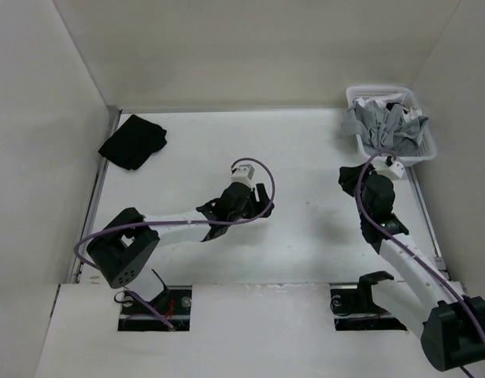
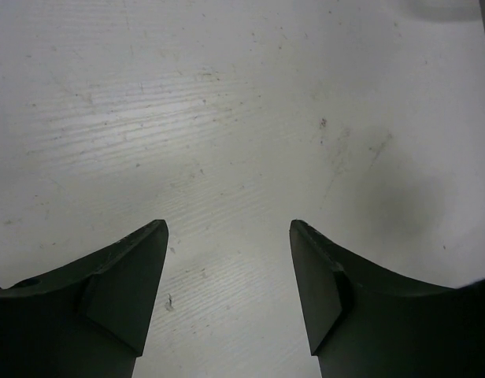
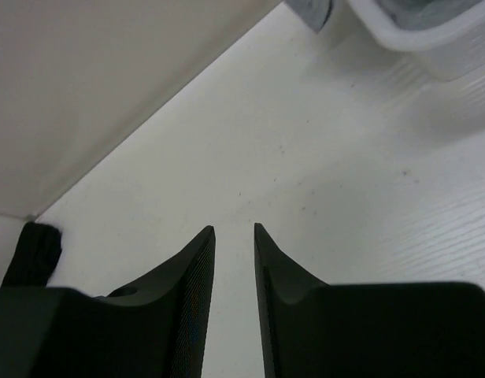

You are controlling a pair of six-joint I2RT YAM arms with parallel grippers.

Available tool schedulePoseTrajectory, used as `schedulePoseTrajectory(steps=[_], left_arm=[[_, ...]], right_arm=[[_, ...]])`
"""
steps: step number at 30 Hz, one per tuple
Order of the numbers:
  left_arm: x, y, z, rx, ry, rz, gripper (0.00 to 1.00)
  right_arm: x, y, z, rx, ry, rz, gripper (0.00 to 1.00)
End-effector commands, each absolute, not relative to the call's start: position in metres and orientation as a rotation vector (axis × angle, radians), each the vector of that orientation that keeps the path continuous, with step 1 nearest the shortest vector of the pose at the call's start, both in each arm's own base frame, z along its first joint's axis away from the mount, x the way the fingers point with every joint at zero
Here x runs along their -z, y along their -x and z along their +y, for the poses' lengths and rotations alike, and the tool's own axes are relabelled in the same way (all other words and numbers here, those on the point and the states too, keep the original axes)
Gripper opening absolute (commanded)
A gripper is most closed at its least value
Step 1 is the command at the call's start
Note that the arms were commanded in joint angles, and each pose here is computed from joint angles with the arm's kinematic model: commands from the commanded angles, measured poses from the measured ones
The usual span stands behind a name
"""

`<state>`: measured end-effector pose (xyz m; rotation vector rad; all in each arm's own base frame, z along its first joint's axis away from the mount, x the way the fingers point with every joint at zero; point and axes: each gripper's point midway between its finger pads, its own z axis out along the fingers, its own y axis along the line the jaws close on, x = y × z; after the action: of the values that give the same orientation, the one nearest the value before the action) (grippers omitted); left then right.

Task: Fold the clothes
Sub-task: Grab the tank top from the pile

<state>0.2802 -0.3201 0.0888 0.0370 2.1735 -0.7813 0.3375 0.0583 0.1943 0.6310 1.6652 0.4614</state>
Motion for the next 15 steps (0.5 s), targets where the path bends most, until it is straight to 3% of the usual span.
schedulePoseTrajectory(steps=[1,3,5,6,7,10,13,15], left_arm=[[-0.114,-0.262,-0.344,0.946,-0.115,2.1,0.61],[-0.108,-0.254,-0.347,0.954,-0.158,2.095,0.59],[-0.107,-0.248,-0.349,0.976,-0.19,2.067,0.54],[-0.11,-0.246,-0.35,0.993,-0.199,2.042,0.45],[-0.113,-0.243,-0.351,1.006,-0.207,2.024,0.38],[-0.118,-0.241,-0.346,1.012,-0.21,1.993,0.13],[-0.121,-0.246,-0.338,0.986,-0.207,1.975,0.11],[-0.117,-0.249,-0.334,0.968,-0.2,1.977,0.13]], right_arm=[[-0.226,-0.348,0.028,-0.367,-0.696,1.59,0.31],[-0.232,-0.354,0.012,-0.328,-0.73,1.573,0.28],[-0.237,-0.361,-0.003,-0.293,-0.765,1.561,0.15],[-0.239,-0.366,-0.018,-0.255,-0.8,1.554,0.03],[-0.24,-0.371,-0.032,-0.224,-0.834,1.551,0.0],[-0.241,-0.39,-0.084,-0.102,-0.959,1.514,0.0],[-0.229,-0.414,-0.139,-0.005,-1.086,1.493,0.12],[-0.218,-0.431,-0.17,0.019,-1.149,1.494,0.27]])
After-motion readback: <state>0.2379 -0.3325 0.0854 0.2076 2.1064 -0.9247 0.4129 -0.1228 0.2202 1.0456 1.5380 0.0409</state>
